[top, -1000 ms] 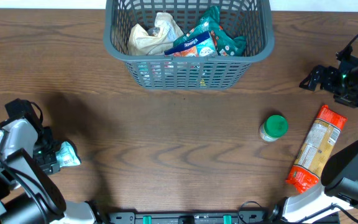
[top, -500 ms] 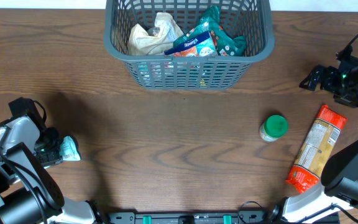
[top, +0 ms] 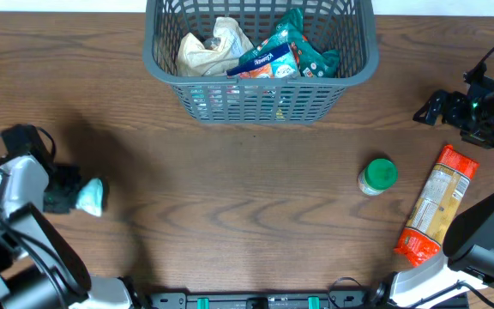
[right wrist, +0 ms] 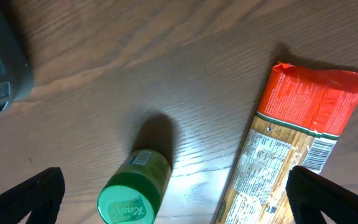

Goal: Pack container
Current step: 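Lift the mint-green packet and carry it up into the basket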

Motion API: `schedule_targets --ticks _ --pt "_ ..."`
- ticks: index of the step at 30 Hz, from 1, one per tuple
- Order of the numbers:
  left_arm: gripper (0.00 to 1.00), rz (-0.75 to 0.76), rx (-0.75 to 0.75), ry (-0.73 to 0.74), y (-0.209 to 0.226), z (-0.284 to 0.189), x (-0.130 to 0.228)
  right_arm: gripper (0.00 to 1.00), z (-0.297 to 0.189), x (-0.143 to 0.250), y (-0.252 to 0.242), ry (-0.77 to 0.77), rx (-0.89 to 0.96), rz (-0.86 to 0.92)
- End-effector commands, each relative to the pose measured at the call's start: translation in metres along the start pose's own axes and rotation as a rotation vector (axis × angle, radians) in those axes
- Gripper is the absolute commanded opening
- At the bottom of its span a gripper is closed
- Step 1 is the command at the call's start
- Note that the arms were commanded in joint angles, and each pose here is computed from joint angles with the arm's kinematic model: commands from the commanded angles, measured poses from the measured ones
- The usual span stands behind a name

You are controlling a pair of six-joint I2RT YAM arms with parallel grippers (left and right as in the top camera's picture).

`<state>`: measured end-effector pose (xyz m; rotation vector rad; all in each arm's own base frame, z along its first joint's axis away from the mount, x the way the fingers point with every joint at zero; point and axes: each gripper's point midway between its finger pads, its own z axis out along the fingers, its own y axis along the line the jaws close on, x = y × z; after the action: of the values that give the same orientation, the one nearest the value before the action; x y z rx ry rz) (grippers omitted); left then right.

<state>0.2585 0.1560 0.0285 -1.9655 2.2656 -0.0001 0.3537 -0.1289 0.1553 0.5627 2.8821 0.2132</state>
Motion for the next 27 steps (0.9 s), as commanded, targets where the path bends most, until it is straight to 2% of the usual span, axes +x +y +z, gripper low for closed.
schedule_targets --ticks 1,4,6,8,13,18,22,27 --pt "0.14 0.259 0.246 -0.010 -0.049 -0.051 -0.002 0.99 0.002 0.001 0.005 0.007 -0.010 0.001" --pt "0.06 0.370 0.416 -0.025 -0.081 -0.092 0.000 0.99 0.002 0.001 0.005 0.006 -0.011 0.001" --pt "0.06 0.477 0.516 -0.058 -0.103 -0.127 0.005 0.99 0.002 0.001 0.005 0.006 -0.011 0.001" --pt "0.05 0.572 0.556 -0.101 -0.119 -0.156 0.010 0.99 0.002 0.001 0.005 0.006 -0.011 0.001" --pt "0.06 0.880 0.686 -0.230 -0.165 -0.230 0.044 0.99 0.002 0.001 0.005 0.006 -0.011 0.001" --pt "0.06 1.157 0.789 -0.497 -0.207 -0.307 0.080 0.99 0.002 0.000 0.005 0.004 -0.011 0.000" --pt "0.06 1.440 0.920 -0.720 -0.234 -0.359 0.127 0.99 0.002 0.000 0.005 0.004 -0.011 0.001" --pt "0.06 1.713 1.041 -0.997 -0.256 -0.399 0.182 0.99 0.002 0.001 0.005 0.008 -0.011 0.001"
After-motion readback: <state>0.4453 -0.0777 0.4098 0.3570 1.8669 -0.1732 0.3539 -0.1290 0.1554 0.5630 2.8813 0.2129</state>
